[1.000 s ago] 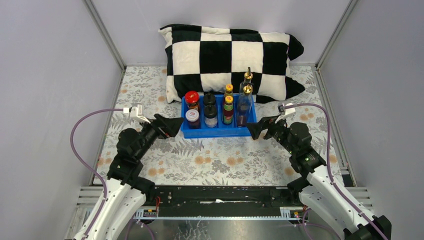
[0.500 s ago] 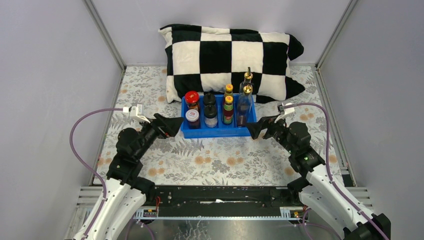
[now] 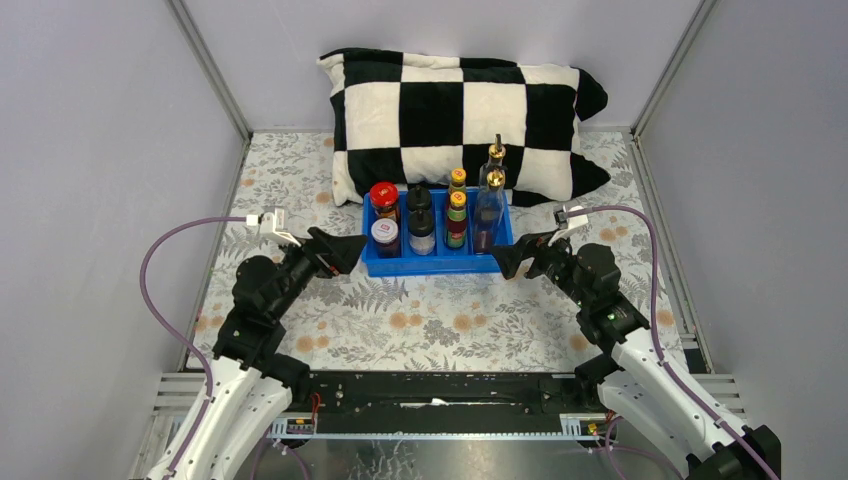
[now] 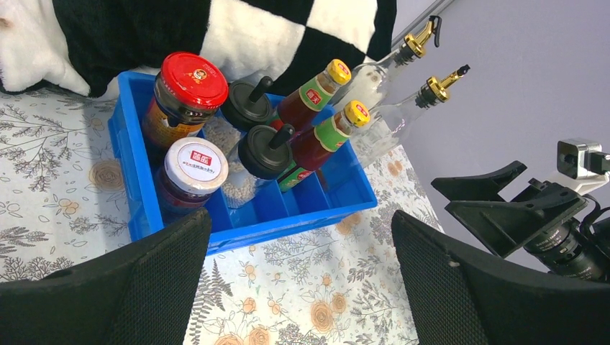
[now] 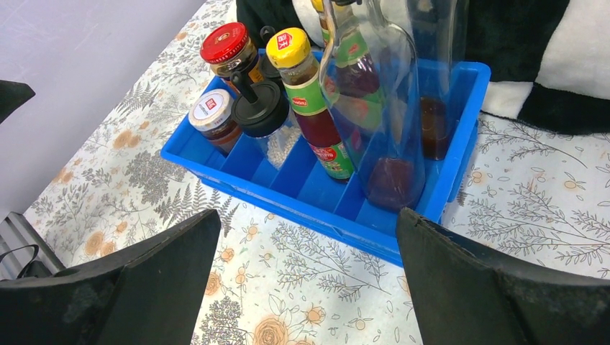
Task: Organize the condiment bottles
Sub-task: Reset both arms
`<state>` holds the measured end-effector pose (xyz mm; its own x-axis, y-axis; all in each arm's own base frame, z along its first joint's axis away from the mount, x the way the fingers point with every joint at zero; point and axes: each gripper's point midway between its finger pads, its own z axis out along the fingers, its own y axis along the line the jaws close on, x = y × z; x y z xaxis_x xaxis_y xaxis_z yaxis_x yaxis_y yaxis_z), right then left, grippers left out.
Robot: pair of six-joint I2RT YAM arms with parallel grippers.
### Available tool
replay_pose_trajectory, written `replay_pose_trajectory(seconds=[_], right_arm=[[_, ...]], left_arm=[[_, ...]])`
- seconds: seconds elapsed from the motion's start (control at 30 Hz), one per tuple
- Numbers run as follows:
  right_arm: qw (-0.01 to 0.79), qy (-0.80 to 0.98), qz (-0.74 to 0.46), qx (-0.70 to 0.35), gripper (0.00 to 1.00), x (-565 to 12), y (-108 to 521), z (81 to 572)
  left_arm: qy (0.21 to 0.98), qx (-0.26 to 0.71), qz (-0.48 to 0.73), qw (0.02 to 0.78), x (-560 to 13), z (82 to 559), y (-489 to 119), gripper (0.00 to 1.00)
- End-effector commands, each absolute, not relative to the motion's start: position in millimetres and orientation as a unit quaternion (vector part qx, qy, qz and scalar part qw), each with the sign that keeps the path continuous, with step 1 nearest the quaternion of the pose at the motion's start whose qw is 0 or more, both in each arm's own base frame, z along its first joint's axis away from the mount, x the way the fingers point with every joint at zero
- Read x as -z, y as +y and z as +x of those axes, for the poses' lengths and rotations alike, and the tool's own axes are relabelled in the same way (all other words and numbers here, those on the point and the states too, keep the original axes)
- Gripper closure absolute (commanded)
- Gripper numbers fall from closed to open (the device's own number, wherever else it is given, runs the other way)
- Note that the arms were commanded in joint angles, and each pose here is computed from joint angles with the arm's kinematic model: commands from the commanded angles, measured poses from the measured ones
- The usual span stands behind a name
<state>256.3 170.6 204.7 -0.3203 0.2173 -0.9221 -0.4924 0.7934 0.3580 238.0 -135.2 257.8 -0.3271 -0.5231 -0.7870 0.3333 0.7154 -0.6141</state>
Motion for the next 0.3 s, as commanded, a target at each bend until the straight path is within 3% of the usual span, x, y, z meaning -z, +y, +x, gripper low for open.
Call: replay_pose_trajectory(seconds=[0.0,0.27], right_arm=[[0.593,0.732,-0.095,-0.323,0.01,-219.1,173.6,256.7],[0.587,0.738,-0.089,-0.321,0.00,-216.4,174.1,259.7]], left_arm=[[0.713,0.378,-0.057,0.588,-272.7,234.1,-135.8,0.01],[0.713,0.377,-0.057,0.588,-272.7,233.6,-135.4,0.01]])
